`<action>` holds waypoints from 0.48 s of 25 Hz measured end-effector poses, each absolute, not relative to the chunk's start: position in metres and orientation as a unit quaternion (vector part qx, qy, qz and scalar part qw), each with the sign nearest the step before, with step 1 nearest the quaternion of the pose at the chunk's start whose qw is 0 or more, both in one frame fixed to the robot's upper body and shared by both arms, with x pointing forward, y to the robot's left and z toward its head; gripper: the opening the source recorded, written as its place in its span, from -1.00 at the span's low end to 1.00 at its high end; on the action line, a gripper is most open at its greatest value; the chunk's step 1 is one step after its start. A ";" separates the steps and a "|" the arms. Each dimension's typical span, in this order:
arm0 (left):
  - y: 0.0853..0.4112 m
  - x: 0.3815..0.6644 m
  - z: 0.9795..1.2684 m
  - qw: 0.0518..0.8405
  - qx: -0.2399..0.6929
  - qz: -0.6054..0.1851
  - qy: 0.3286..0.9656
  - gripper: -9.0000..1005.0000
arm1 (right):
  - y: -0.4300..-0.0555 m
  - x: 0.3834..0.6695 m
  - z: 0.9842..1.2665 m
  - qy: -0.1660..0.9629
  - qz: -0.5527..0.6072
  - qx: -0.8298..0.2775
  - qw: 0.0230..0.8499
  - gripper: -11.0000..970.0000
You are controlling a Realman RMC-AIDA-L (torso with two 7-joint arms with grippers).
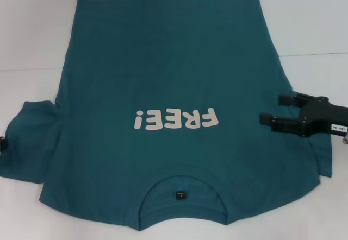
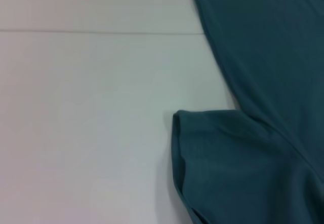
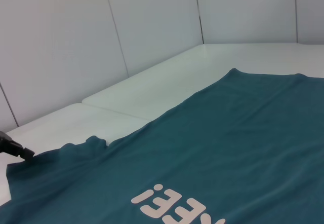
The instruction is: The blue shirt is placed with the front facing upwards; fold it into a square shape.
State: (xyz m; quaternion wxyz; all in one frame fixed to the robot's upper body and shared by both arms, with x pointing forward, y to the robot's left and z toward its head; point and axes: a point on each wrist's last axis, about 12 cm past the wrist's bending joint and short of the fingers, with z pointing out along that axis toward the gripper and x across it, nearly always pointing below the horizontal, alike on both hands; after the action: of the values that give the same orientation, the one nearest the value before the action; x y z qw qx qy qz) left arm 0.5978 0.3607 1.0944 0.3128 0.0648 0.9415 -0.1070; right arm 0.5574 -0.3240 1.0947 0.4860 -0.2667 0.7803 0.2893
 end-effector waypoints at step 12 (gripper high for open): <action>0.369 0.607 1.116 0.324 0.080 -0.100 0.937 -0.98 | -0.327 0.556 1.095 0.782 0.294 -0.253 0.487 0.90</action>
State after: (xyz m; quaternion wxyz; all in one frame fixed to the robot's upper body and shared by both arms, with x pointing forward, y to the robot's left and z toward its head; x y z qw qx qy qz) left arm 0.6067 0.3686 1.1156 0.3237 0.0802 0.9375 -0.0998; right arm 0.5560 -0.3273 1.0951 0.4870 -0.2530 0.7824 0.2942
